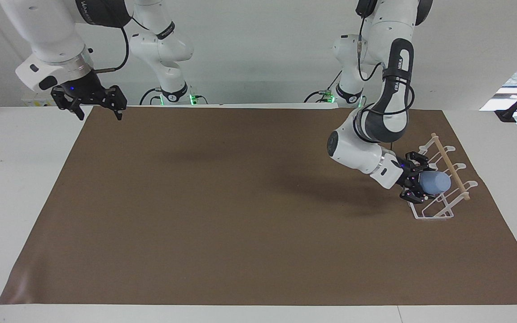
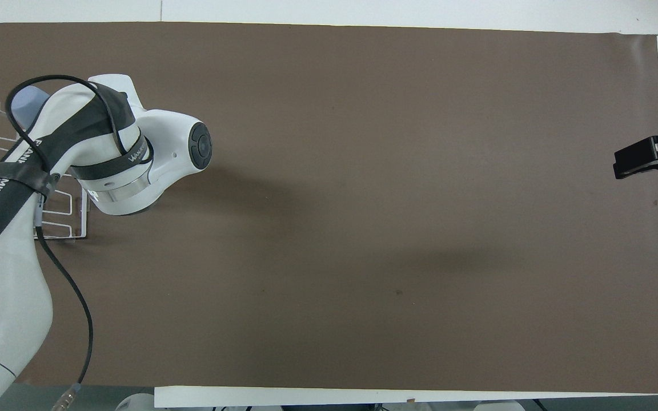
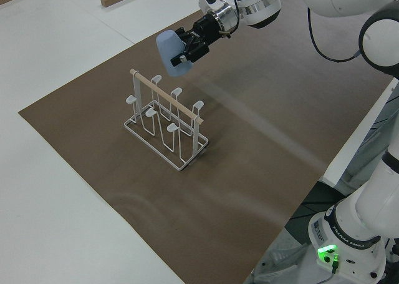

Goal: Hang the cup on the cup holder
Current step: 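Lower the cup onto a rack peg with the left gripper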

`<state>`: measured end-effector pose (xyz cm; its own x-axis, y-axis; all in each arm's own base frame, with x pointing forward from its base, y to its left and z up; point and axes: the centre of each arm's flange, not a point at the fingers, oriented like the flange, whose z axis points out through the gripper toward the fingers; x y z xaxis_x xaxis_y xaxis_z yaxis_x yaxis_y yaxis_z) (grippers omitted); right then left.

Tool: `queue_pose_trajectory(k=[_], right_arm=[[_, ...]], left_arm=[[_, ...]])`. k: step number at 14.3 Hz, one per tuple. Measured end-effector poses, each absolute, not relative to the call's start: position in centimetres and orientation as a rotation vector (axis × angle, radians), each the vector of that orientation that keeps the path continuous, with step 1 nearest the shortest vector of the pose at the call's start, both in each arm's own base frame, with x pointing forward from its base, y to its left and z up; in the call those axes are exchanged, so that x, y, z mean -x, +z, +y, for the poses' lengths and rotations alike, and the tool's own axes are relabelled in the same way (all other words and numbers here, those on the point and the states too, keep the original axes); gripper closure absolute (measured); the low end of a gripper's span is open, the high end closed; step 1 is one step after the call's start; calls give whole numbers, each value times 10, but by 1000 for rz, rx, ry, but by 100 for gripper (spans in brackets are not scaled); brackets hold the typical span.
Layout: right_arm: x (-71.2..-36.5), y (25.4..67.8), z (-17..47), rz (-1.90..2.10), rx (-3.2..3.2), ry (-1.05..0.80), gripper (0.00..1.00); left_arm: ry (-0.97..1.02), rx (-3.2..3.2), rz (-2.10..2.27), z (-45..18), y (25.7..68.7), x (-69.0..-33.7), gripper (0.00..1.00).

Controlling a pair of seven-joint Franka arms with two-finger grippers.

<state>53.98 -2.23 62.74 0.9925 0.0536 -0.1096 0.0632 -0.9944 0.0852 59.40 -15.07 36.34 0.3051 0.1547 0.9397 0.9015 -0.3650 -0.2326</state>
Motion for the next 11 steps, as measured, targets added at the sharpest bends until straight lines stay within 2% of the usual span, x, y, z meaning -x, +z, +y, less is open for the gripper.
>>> queue_pose_trajectory(k=[6, 11], right_arm=[[-538, 619, -27, 77, -3092, -215, 0], [-534, 622, -28, 72, -3091, -233, 0]], left_arm=[[-1194, 1586, -987, -150, 397, -598, 20], [-1223, 1512, -1069, -131, 379, -596, 20]])
